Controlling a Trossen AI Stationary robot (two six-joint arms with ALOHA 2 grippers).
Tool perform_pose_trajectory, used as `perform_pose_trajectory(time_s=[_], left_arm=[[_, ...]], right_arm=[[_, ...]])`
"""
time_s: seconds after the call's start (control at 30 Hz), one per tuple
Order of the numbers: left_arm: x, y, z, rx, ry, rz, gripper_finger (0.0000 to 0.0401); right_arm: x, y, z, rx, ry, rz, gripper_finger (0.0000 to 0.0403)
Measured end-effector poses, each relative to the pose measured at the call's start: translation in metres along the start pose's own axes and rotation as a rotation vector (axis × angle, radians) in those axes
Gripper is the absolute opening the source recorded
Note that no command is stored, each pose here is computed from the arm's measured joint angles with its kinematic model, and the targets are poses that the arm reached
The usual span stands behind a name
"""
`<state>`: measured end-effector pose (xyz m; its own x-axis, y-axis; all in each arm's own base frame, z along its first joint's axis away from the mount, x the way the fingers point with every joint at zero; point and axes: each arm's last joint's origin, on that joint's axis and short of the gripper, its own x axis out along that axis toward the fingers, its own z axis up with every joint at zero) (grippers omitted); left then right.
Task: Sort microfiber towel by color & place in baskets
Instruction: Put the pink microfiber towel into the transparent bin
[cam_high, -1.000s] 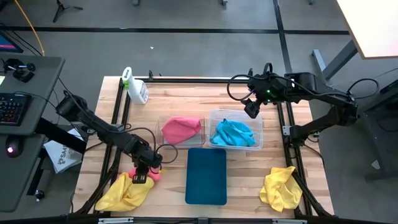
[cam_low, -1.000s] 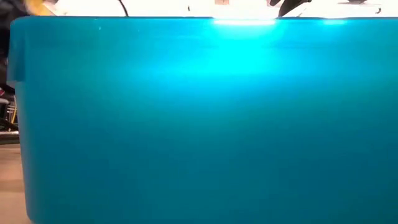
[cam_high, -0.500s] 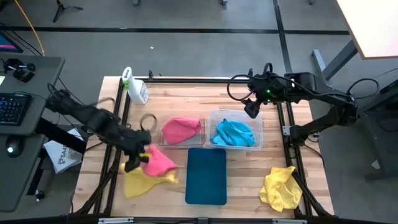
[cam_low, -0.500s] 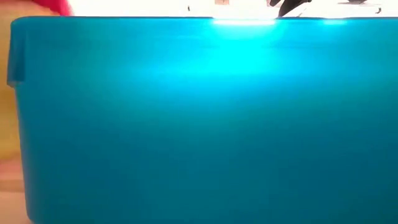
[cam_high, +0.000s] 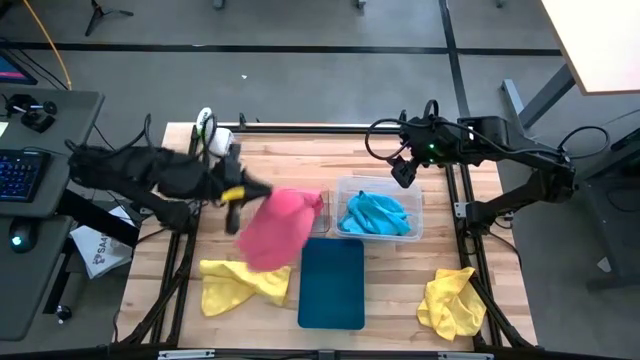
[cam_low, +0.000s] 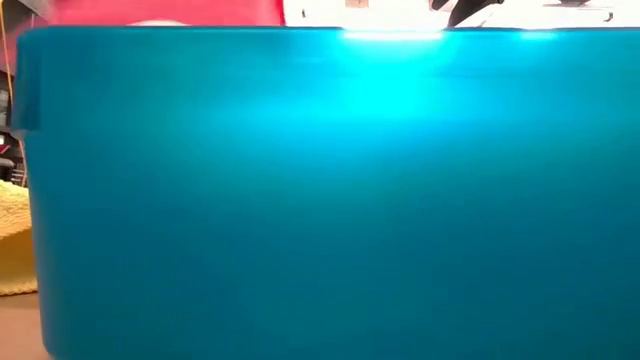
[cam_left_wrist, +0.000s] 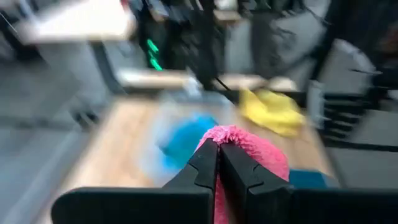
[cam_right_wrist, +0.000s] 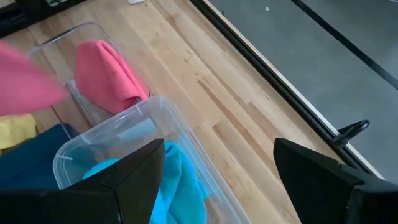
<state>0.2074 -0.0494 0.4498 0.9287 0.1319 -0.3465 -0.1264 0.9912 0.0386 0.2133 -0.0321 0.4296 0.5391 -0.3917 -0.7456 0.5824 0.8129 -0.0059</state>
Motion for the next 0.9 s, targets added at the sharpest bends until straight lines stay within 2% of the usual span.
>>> perform_pose_trajectory(time_s=[0.07,0.13,0.3,0.43,0.53,0.6,0.7,0.83,0.9], left_arm=[[0.011,0.011,0.007,0.076,-0.041,0.066,0.0000],[0.022,0.023,0.009,0.104,-0.044,0.126,0.0000],[0.039,0.042,0.001,0.093,0.056,0.081,0.0000],[0.048,0.049,-0.012,0.096,0.198,0.095,0.0000],[0.052,0.048,-0.020,0.034,0.273,0.049,0.0000],[0.051,0.043,-0.023,-0.030,0.311,-0.020,0.0000],[0.046,0.032,-0.030,-0.092,0.390,-0.062,0.0000],[0.041,0.022,-0.034,-0.085,0.425,-0.077,0.0000],[0.044,0.020,-0.035,-0.068,0.402,-0.039,0.0000]], right_arm=[[0.000,0.000,0.000,0.011,0.000,0.000,0.0298],[0.000,0.000,0.000,0.026,0.000,0.000,0.0298],[0.000,0.000,0.000,0.074,0.000,0.000,0.0298],[0.000,0.000,0.000,0.074,0.000,0.001,0.0298],[0.000,0.000,0.000,0.074,0.000,0.001,0.0298],[0.000,0.000,0.000,0.074,0.000,0.001,0.0298],[0.000,0.000,0.000,0.077,-0.004,-0.007,0.0298],[0.000,-0.001,0.000,0.076,-0.016,-0.033,0.0298],[0.000,-0.001,0.001,0.075,-0.023,-0.046,0.0298]])
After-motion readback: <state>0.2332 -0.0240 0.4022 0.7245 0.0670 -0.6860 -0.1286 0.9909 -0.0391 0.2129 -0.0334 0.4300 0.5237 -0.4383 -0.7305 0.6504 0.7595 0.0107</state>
